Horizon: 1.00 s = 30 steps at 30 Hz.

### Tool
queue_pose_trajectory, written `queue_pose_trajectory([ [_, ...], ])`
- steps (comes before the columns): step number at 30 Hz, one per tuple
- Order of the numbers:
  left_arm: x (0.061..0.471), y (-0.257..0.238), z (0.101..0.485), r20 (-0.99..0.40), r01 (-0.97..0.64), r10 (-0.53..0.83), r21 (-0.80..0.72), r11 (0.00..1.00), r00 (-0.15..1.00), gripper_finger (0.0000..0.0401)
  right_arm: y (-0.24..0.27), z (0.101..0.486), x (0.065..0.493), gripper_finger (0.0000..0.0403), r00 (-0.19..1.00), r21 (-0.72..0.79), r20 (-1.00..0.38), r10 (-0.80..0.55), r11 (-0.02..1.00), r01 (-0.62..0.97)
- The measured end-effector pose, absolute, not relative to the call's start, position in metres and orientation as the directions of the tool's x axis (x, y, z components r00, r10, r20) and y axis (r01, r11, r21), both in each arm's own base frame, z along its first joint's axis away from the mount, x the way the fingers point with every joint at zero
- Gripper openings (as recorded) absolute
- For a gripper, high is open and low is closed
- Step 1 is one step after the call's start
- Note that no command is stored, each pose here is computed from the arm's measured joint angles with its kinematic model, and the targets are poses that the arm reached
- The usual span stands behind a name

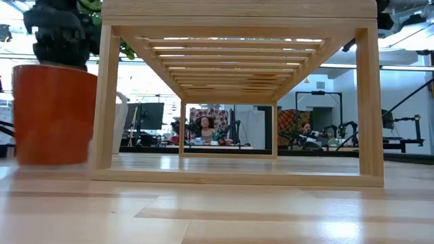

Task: Place coffee mugs
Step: Put the red cup on the shelf aligned with the other orange cup

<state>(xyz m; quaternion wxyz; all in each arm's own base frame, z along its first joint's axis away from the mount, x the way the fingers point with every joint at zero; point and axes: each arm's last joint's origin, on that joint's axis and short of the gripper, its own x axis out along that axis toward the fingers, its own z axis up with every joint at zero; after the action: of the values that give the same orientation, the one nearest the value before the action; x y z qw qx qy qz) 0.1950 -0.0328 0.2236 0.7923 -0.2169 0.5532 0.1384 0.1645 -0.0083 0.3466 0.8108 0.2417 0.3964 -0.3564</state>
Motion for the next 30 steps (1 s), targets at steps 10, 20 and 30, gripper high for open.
queue_pose_trajectory([
  [10,0.194,-0.017,0.326,-0.916,-0.435,-0.002,-0.192,0.879,0.400,0.0007,-0.008,0.348,0.167,0.0191,0.461,0.140,-0.803,-0.377,0.632,0.762],
  [20,0.215,0.005,0.427,-0.845,-0.455,0.124,-0.152,0.878,0.521,0.0006,-0.008,0.351,0.172,0.0191,0.503,0.181,-0.778,-0.376,0.632,0.754],
  [30,0.308,0.019,0.420,-0.861,-0.265,0.171,0.044,0.963,0.480,0.0006,-0.008,0.353,0.176,0.0191,0.542,0.220,-0.751,-0.377,0.631,0.744],
])
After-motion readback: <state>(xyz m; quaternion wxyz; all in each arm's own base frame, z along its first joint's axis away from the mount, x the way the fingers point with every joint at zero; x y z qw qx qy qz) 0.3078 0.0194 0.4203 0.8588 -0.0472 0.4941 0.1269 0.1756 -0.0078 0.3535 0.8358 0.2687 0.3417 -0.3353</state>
